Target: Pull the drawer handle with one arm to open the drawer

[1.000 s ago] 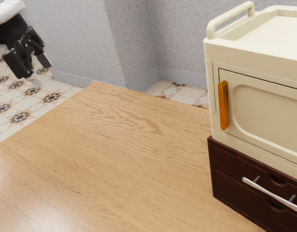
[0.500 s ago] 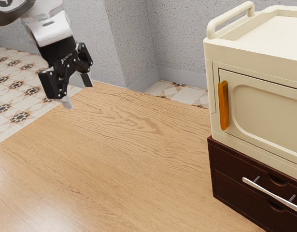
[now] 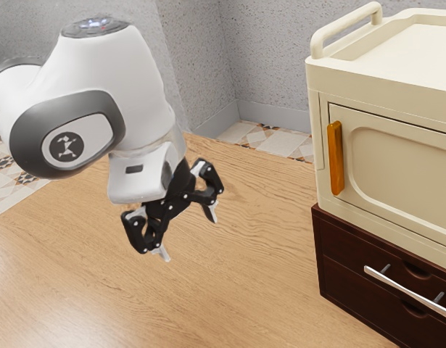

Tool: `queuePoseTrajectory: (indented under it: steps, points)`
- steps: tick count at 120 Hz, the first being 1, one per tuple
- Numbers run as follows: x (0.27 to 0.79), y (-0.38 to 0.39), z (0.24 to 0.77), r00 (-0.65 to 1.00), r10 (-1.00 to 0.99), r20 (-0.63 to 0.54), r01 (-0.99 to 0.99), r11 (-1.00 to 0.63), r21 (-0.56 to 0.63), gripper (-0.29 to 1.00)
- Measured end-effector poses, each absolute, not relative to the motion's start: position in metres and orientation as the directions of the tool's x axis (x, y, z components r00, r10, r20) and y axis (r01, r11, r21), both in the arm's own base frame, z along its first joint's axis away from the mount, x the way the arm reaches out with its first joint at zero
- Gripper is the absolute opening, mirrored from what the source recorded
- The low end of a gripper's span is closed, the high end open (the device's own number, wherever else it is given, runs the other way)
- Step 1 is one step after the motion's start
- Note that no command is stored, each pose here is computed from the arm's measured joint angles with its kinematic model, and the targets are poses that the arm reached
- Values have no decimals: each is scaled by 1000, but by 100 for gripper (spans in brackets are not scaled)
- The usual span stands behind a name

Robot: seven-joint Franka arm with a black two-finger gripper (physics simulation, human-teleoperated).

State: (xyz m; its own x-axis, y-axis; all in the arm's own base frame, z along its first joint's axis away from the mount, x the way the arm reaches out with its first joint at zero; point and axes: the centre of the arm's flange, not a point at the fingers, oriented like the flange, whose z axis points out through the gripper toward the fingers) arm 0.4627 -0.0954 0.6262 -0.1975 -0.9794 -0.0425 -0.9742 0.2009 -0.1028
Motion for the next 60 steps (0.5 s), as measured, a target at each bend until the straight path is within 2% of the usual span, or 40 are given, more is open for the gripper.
queuePoseTrajectory:
  steps: [27, 60]
  points:
    - [439, -166, 591, -400, -912, -88, -902, 409, -141, 70]
    - [428, -228, 571, -531, -837, -128, -812, 547, -204, 70]
